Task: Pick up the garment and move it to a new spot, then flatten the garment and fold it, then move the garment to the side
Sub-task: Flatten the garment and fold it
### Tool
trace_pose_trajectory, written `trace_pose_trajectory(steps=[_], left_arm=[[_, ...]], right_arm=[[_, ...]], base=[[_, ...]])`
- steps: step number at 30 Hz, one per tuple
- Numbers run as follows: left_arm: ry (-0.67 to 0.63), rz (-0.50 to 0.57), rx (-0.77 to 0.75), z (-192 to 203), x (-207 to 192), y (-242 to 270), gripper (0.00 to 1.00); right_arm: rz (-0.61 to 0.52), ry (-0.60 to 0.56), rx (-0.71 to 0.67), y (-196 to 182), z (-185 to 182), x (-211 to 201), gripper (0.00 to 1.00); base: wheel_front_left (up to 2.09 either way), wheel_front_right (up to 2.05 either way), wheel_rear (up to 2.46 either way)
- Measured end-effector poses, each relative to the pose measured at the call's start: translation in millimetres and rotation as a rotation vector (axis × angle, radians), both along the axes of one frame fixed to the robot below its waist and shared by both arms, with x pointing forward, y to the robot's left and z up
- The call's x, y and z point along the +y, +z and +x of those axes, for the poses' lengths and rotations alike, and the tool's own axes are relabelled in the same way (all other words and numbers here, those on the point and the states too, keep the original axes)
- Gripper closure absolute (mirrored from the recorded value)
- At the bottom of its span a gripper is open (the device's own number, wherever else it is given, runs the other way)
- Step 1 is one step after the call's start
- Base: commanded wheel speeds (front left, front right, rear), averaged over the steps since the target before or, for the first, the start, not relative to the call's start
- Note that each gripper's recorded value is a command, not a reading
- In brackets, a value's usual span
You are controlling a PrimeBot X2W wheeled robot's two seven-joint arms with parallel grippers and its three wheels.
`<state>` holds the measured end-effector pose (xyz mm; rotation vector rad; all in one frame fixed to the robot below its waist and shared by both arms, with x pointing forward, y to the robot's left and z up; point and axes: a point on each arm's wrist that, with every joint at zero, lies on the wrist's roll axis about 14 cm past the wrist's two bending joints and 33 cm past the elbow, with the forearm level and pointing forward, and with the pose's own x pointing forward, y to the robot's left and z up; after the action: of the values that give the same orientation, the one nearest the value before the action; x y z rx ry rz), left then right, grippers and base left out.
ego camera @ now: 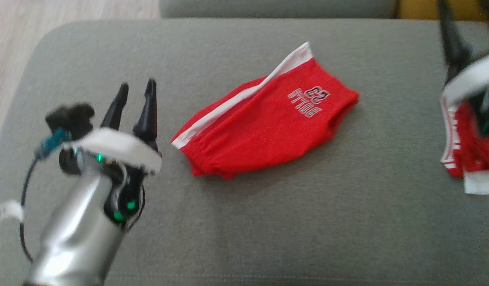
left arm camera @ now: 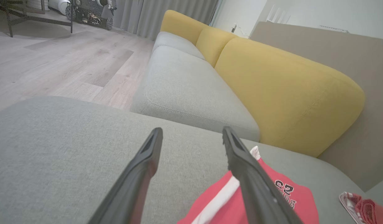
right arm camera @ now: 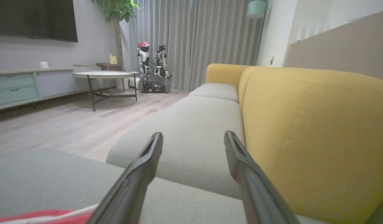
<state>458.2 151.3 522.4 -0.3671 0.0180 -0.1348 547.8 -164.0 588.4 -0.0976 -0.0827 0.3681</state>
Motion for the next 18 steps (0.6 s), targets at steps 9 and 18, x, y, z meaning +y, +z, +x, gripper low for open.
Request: trace_pose_trajectory(steps=[9, 18], left_arm=[[-0.009, 0.025, -0.039, -41.7, -22.5, -6.6, 0.0], [0.006, 0.039, -0.013, -74.0, -29.2, -27.3, 0.0]], right_arm=[[0.02, -0.118, -0.027, -41.8, -93.3, -22.6, 0.0], [0.022, -0.201, 0.015, -77.2, -150.0, -24.1, 0.0]], base=[[0.0, 0.0, 0.0], [0.0, 0.0, 0.0]])
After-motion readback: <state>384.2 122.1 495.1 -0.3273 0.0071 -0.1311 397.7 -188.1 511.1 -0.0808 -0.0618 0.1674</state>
